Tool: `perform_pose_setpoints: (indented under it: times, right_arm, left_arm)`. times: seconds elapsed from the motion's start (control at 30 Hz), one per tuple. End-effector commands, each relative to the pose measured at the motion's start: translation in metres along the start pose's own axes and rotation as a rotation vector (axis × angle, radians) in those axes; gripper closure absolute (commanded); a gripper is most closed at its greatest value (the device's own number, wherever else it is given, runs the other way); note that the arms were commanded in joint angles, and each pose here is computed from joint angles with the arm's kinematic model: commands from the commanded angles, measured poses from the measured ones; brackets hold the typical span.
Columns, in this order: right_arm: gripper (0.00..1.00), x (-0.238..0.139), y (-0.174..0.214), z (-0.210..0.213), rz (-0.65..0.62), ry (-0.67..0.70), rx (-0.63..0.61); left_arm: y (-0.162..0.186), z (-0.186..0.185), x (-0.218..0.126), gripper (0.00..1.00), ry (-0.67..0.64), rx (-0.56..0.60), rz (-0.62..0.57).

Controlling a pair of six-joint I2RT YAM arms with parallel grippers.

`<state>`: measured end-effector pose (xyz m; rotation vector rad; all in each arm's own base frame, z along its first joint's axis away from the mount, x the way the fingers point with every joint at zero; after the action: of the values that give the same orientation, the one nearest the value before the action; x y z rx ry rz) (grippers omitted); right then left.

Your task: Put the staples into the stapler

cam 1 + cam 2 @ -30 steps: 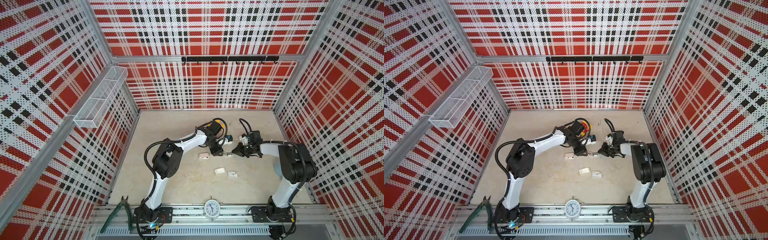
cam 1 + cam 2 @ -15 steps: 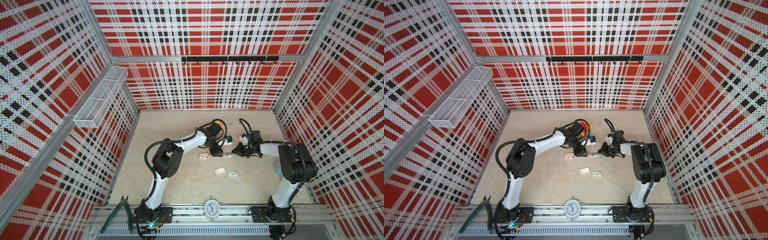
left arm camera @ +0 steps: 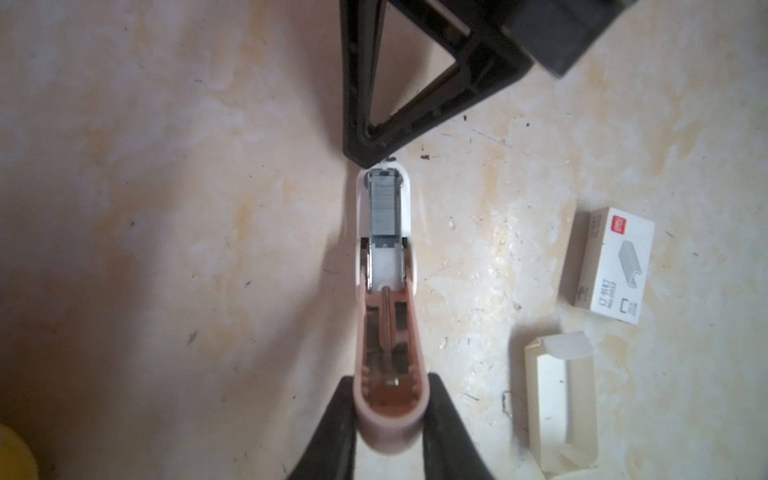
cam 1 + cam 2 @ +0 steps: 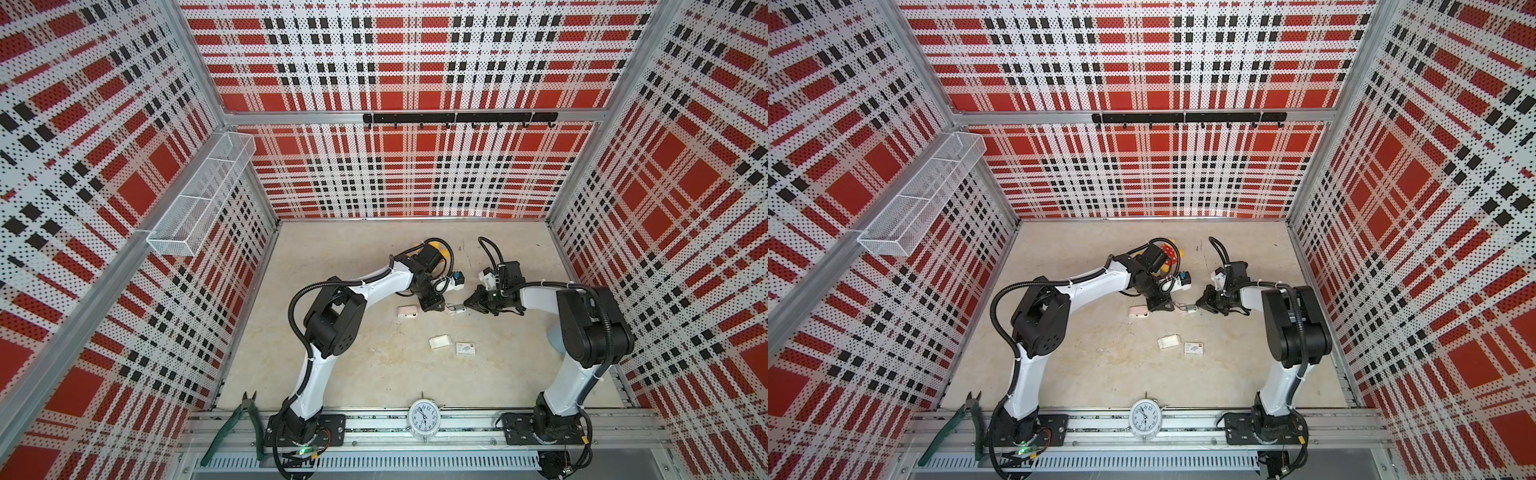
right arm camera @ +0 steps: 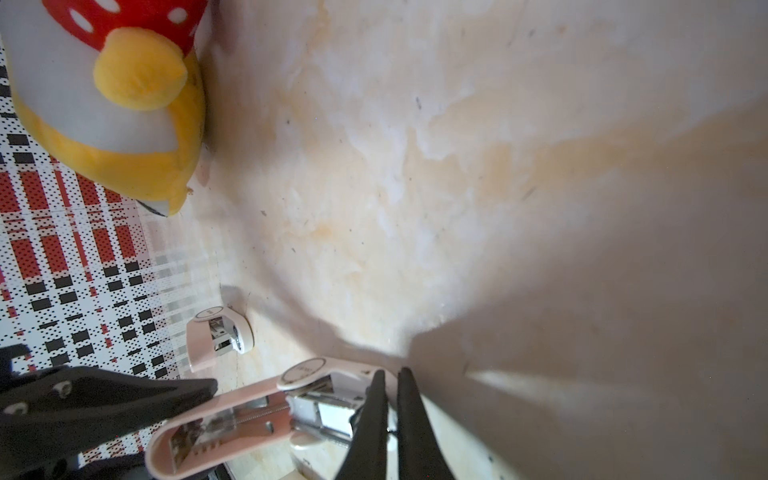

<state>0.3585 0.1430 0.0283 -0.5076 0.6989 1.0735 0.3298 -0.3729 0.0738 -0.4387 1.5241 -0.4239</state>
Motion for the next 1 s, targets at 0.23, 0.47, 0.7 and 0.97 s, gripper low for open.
perform_pose_setpoints:
  times: [0.23,0.47,0.7,0.97]
  right_arm:
    - [0.92,0.002,-0.004,0.002,-0.009,0.003,-0.035]
    - [0.92,0.001,-0.004,0.003,-0.01,0.001,-0.035]
    - [0.93,0.001,-0.002,0.003,-0.004,-0.001,-0.035]
    - [0.88,-0.005,-0.009,0.002,-0.044,0.035,-0.038]
  left_arm:
    - [-0.024,-0.003,-0.018,0.75,-0.018,0.036,-0.062]
    - [-0.028,-0.005,-0.009,0.77,-0.029,0.089,-0.024]
    - [-0.033,-0.005,-0.006,0.78,-0.021,0.111,0.0]
    - [-0.021,-0.004,0.002,0.78,-0.016,0.116,0.048]
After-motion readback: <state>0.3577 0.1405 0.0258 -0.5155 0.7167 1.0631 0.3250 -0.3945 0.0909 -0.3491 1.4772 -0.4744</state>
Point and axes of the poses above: each gripper's point midway between its finger pads, its own x axis out along the fingers, its own z axis along the line the jaws close on, y = z × x, the point moved 1 cm from there along -x, back along the fingers, and after that the axes turned 12 degrees about x, right-handed, at the moved point
